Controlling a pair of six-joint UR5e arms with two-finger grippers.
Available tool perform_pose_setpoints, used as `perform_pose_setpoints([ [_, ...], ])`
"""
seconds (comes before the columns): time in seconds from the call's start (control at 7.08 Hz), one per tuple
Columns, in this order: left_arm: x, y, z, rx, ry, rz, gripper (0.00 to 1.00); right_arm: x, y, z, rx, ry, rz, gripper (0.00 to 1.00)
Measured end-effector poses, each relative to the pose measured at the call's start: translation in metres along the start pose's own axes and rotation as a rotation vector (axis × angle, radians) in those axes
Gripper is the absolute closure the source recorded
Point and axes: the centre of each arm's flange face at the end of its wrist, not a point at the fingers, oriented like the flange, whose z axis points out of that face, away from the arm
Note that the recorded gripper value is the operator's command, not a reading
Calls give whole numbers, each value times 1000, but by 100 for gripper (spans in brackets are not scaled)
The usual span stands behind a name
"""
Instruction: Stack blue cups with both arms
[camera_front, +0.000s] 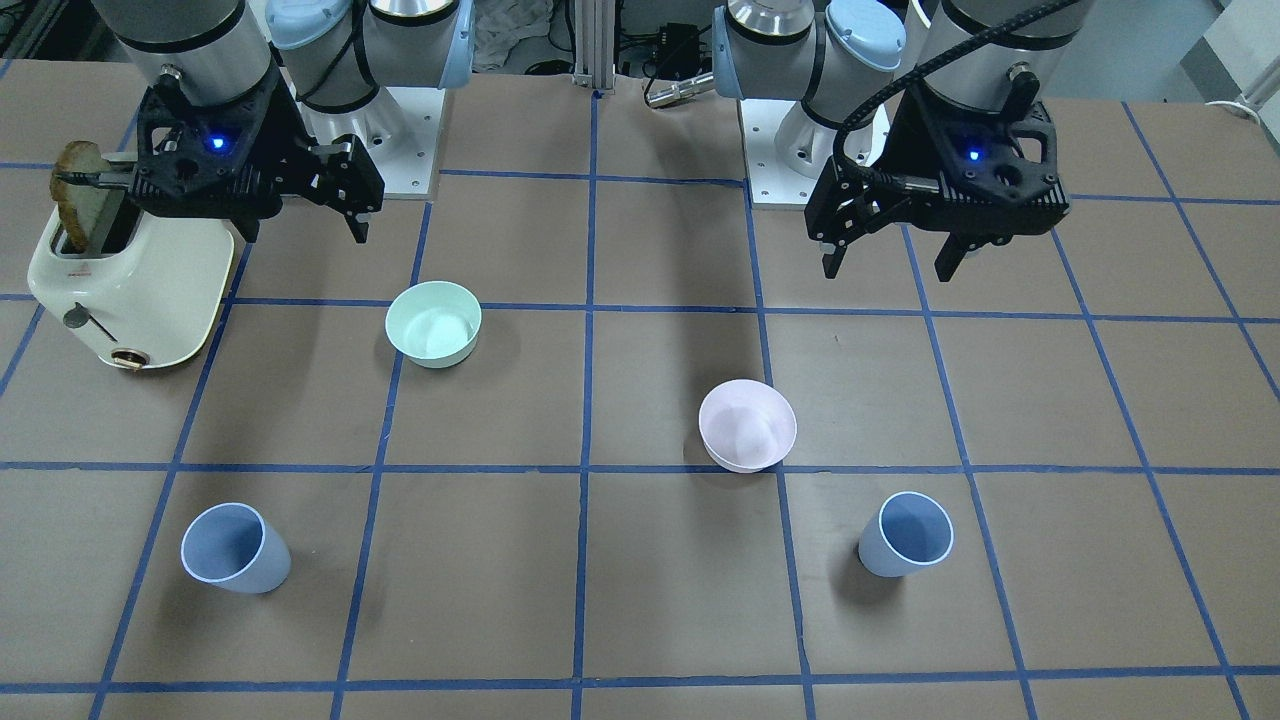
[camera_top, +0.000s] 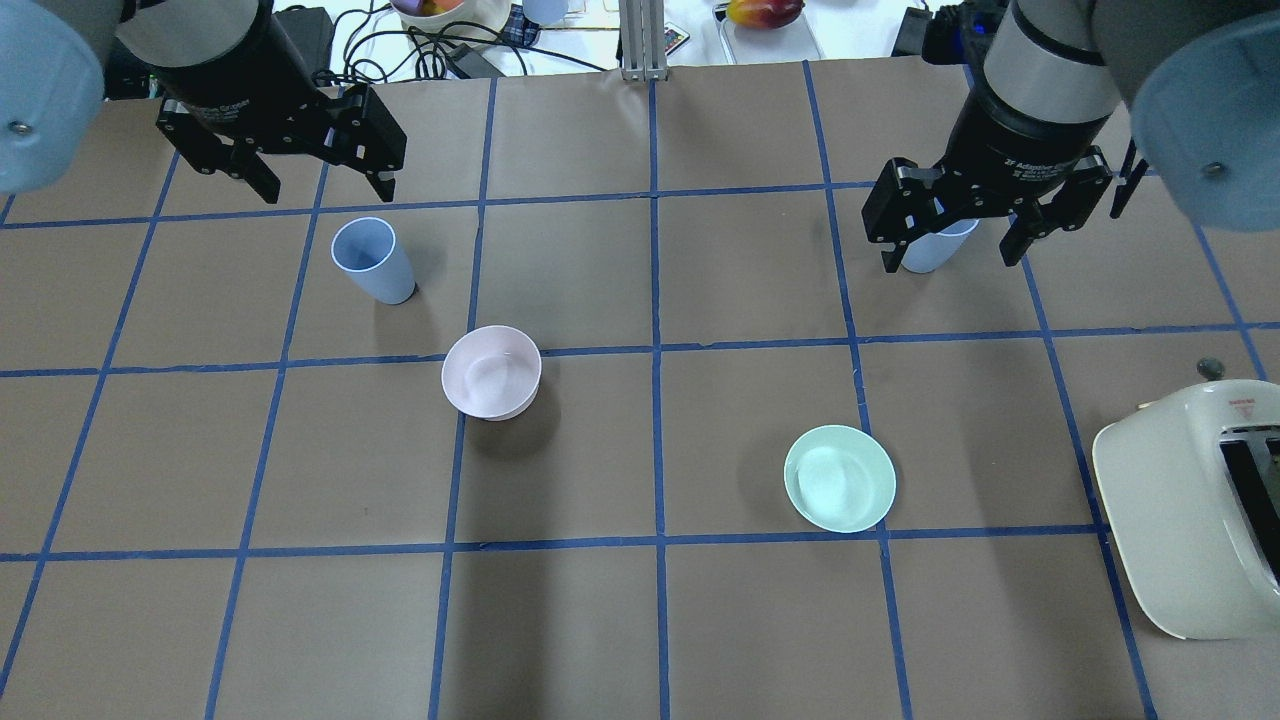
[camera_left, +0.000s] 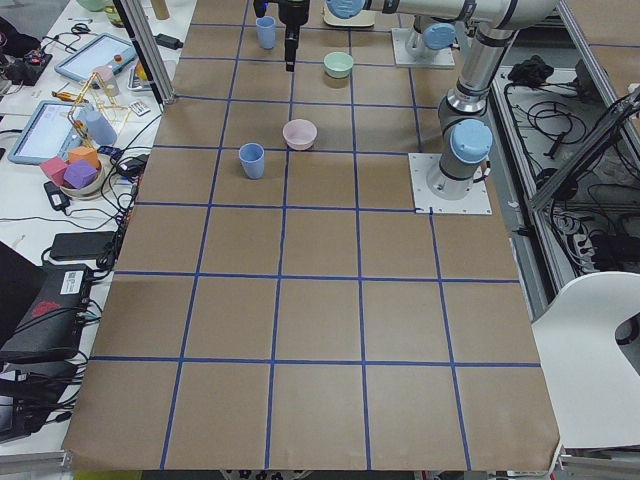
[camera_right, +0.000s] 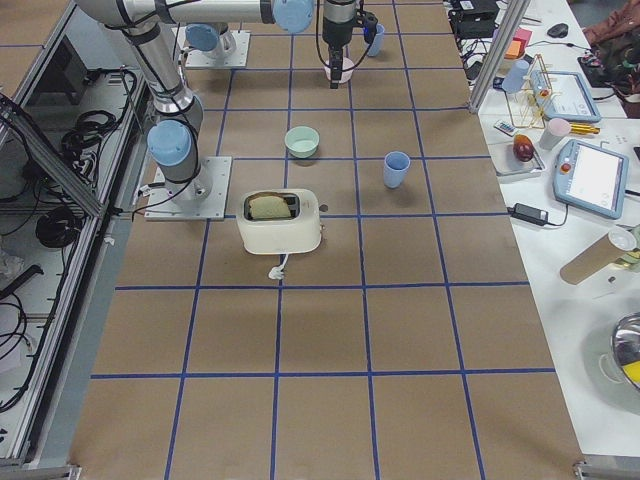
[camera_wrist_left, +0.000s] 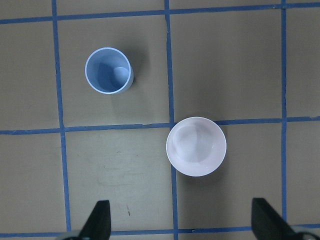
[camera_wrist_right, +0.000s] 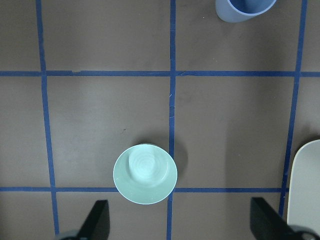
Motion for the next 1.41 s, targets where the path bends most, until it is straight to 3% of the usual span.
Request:
perform_pose_setpoints([
  [0.42,-5,-14,8,-6,1,-1,0,9,-5,0,4,10,11,0],
  [0.71,-8,-36,45,-58,3,-2,0,41,-25,7,10,0,57,0],
  [0.99,-13,-82,115,-55,0,5,0,81,-80,21,45,3,58,0],
  [1.27,-32,-123,185,-21,-17,-4,0,109,-150,46,74,16,-36,0],
  [1.41,-41,-134,215,-22,-24,-4,11,119,-178,65,89,20,-53,0],
])
